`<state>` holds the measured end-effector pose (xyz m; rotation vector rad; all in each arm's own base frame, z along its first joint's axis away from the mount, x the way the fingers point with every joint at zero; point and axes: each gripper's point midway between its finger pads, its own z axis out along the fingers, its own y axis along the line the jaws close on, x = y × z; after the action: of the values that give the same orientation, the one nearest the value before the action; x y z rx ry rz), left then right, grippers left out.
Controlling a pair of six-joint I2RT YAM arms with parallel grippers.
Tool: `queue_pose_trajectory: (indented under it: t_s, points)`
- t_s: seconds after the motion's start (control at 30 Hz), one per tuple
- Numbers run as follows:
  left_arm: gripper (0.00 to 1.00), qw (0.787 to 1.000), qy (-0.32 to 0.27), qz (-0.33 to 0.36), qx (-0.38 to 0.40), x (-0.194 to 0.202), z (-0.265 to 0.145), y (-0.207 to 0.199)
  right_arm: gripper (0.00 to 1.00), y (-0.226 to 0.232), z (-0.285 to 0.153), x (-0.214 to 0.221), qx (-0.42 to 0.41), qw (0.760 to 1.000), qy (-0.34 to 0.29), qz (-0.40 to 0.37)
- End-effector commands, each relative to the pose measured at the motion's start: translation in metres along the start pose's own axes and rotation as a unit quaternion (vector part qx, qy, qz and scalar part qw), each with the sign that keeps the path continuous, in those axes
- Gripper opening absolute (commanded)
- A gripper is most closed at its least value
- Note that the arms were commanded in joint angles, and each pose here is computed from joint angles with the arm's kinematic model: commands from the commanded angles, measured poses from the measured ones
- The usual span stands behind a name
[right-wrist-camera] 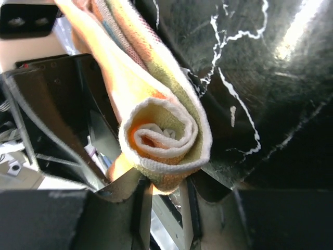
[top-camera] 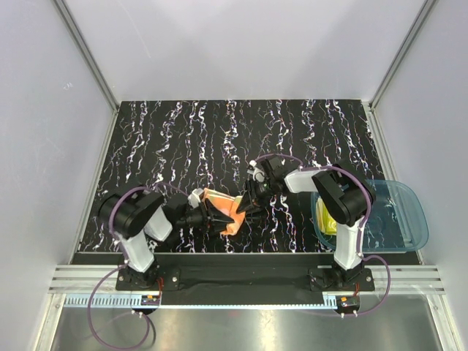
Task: Roll the towels
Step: Roll the towel
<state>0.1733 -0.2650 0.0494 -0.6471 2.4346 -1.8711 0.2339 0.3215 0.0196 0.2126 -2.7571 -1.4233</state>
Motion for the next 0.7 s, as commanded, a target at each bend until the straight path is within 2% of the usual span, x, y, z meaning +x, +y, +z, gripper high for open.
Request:
queue_pose_trajectory:
  t_s: [0.0,0.07,0.1,0.17,0.2,0.27,0.3,0.33,0.37,0.4,0.43,0.47,0.5,0.57,0.63,0.67]
  points:
    - [0.43,0.996,-0.011,0.000,-0.094,-0.001,-0.006,0.035,0.28,-0.003,-0.007,-0.007,0.054,0.998,-0.020,-0.020]
    - [0.45,0.992,-0.031,0.036,-0.116,-0.013,-0.004,0.026,0.28,-0.001,-0.011,-0.008,0.065,0.997,-0.024,-0.025]
    - [0.46,0.983,-0.037,0.036,-0.177,-0.014,-0.012,0.047,0.28,-0.001,-0.012,-0.005,0.074,0.997,-0.019,-0.022]
    - [0.48,0.976,-0.055,0.067,-0.198,-0.020,-0.018,0.040,0.28,0.000,-0.015,-0.006,0.090,0.995,-0.023,-0.027]
    - [0.48,0.966,-0.069,0.079,-0.236,-0.026,-0.025,0.045,0.27,0.000,-0.016,-0.001,0.098,0.995,-0.016,-0.026]
    - [0.48,0.958,-0.091,0.114,-0.248,-0.032,-0.032,0.032,0.28,0.004,-0.017,-0.003,0.111,0.993,-0.017,-0.032]
    - [0.49,0.949,-0.090,0.129,-0.272,-0.031,-0.038,0.029,0.28,0.002,-0.017,0.003,0.122,0.992,-0.007,-0.030]
    - [0.49,0.938,-0.125,0.155,-0.284,-0.041,-0.044,0.021,0.27,0.006,-0.015,0.003,0.127,0.991,-0.004,-0.036]
    - [0.49,0.930,-0.135,0.169,-0.296,-0.042,-0.048,0.017,0.27,0.005,-0.014,0.003,0.137,0.990,-0.003,-0.038]
    - [0.49,0.920,-0.127,0.190,-0.319,-0.035,-0.053,0.019,0.27,0.005,-0.014,0.007,0.145,0.989,0.005,-0.035]
    - [0.49,0.907,-0.160,0.219,-0.321,-0.044,-0.056,0.002,0.28,0.008,-0.012,0.006,0.149,0.988,0.007,-0.039]
    - [0.49,0.900,-0.167,0.236,-0.326,-0.043,-0.057,-0.005,0.27,0.007,-0.012,0.006,0.157,0.987,0.006,-0.038]
    - [0.49,0.890,-0.157,0.258,-0.341,-0.033,-0.057,-0.005,0.27,0.006,-0.013,0.008,0.165,0.986,0.011,-0.033]
    - [0.49,0.872,-0.181,0.294,-0.347,-0.036,-0.057,-0.022,0.27,0.008,-0.011,0.006,0.170,0.985,0.011,-0.035]
    - [0.49,0.855,-0.175,0.324,-0.366,-0.026,-0.052,-0.022,0.28,0.007,-0.010,0.005,0.175,0.984,0.013,-0.033]
    - [0.49,0.852,-0.175,0.333,-0.363,-0.023,-0.049,-0.030,0.28,0.007,-0.010,0.004,0.180,0.983,0.013,-0.032]
